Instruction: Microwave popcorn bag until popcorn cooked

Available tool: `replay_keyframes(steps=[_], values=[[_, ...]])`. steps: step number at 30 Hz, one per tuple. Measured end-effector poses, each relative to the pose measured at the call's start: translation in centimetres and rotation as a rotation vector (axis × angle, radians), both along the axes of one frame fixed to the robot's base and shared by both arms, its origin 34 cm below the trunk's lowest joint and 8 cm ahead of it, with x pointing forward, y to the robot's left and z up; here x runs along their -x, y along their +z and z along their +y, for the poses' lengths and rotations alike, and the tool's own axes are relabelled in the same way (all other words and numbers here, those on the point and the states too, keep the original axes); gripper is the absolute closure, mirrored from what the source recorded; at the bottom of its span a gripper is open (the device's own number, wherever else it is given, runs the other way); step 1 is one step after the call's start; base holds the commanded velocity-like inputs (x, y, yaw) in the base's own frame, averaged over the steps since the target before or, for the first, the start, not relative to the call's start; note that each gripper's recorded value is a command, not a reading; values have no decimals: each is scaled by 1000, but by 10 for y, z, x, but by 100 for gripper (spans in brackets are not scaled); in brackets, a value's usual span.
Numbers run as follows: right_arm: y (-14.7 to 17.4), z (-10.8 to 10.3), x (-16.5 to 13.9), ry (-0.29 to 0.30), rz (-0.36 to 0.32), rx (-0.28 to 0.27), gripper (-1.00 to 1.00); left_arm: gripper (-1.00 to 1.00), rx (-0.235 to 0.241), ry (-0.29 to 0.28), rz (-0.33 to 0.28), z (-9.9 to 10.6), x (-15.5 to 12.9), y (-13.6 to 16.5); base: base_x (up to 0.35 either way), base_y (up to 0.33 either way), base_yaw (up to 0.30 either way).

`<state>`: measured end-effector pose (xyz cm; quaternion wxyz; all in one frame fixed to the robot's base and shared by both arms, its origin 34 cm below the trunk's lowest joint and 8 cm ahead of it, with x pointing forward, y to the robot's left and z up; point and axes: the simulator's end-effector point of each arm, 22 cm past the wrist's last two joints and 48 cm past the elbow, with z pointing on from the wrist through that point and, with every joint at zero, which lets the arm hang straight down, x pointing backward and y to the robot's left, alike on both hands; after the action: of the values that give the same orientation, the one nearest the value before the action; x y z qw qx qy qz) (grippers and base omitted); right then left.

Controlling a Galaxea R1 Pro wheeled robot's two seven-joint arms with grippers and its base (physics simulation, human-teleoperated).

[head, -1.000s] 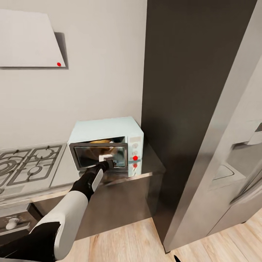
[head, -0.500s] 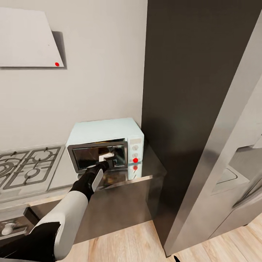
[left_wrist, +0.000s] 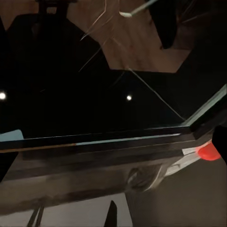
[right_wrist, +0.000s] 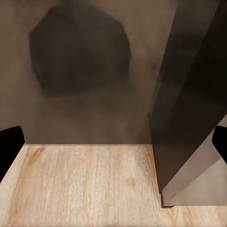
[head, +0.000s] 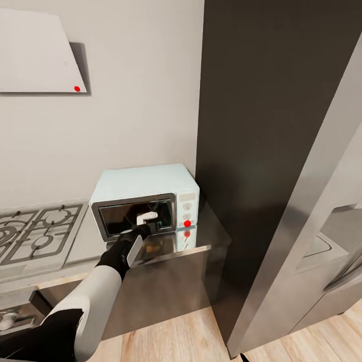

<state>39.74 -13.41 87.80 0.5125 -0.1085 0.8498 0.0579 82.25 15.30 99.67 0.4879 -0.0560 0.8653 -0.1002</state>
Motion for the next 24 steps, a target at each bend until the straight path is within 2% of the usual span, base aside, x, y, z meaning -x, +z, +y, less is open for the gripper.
replay_keyframes(steps=[10,24], values=[[0,1,0,1,1,-1,-100,-100,0,0,1,0,0,-1,39,0,0],[0,0,0,0,1,0,-100,-100,0,1,8,0,3,-6,-317,0,0]])
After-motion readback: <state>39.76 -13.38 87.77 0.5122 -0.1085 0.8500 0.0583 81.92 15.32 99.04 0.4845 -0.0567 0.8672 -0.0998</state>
